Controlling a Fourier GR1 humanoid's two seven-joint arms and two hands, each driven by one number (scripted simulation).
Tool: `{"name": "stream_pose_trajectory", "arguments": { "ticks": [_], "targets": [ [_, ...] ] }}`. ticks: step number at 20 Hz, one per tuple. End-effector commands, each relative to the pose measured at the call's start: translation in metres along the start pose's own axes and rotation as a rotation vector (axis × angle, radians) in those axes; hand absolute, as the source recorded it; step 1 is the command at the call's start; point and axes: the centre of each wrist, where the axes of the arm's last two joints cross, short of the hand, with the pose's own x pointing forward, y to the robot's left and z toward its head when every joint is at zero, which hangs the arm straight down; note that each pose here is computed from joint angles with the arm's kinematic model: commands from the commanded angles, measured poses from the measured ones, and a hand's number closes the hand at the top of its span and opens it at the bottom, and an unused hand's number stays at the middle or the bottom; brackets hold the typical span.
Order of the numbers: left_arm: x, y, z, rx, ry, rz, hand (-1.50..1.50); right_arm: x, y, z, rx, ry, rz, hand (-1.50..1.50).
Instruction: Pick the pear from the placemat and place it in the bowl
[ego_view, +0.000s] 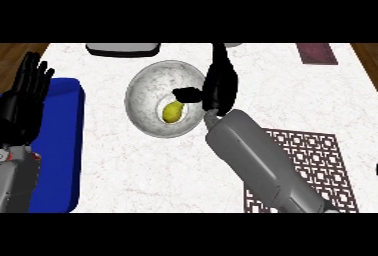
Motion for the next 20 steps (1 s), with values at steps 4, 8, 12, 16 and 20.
{"name": "stream_pose_trajectory", "arguments": {
  "ticks": [4, 8, 12, 16, 20],
  "targets": [
    [-0.008, 0.013, 0.012, 0.041, 0.017, -0.002, 0.00, -0.033, -0.020, -0.002, -0.229, 0.073, -0.170, -1.50],
    [0.012, 0.006, 0.010, 0.040, 0.007, -0.018, 0.00, -0.063, -0.053, 0.001, -0.266, 0.103, -0.217, -1.50],
    [0.003, 0.017, 0.020, 0.059, 0.006, -0.016, 0.00, -0.100, -0.108, 0.016, -0.272, 0.081, -0.267, -1.50],
    [-0.003, 0.022, 0.011, 0.045, 0.018, -0.027, 0.00, -0.124, -0.150, 0.042, -0.283, 0.060, -0.284, -1.50],
    [0.005, 0.019, 0.016, 0.042, 0.011, -0.010, 0.00, -0.155, -0.187, 0.063, -0.280, 0.051, -0.305, -1.50]
  ]
}}
